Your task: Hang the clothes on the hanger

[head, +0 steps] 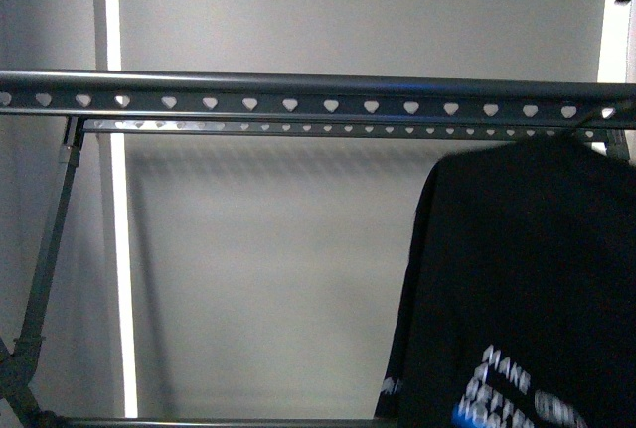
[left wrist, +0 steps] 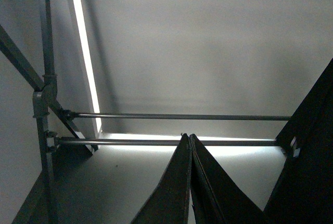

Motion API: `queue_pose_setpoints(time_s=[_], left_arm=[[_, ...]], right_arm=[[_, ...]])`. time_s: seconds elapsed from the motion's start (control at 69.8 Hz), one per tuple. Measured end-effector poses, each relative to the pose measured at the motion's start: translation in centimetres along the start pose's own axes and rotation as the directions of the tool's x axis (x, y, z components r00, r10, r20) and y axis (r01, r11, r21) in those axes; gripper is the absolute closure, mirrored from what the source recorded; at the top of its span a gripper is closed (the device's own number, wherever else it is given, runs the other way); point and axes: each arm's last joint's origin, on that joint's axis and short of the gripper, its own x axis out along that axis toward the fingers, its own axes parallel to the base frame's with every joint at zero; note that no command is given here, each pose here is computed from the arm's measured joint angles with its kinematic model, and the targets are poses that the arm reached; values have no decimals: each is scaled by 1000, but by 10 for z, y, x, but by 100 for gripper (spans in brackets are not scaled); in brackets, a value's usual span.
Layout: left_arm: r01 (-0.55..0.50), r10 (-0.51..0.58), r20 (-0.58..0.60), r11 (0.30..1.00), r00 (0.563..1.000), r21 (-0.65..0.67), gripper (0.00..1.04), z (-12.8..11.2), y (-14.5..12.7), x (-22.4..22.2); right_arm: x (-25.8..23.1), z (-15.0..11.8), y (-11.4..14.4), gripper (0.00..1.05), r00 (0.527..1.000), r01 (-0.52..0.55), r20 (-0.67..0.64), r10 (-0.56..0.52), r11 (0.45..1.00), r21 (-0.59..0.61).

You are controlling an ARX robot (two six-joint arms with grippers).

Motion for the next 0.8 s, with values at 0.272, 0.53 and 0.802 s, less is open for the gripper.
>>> queue_pose_setpoints(time_s=[0.272, 0.53, 0.802], left_arm=[[0, 0, 8, 1000, 1000, 0, 101, -18, 0, -22], [0, 0, 6, 1000, 1000, 0, 101, -28, 0, -36], [0, 0, 8, 1000, 1000, 0, 101, -35, 0, -47]], right_arm=[[17, 70, 11, 97, 995, -47, 99, 12, 931, 361], [52, 95, 25, 97, 996, 50, 56, -74, 936, 349], [51, 80, 17, 97, 993, 69, 64, -95, 942, 329]])
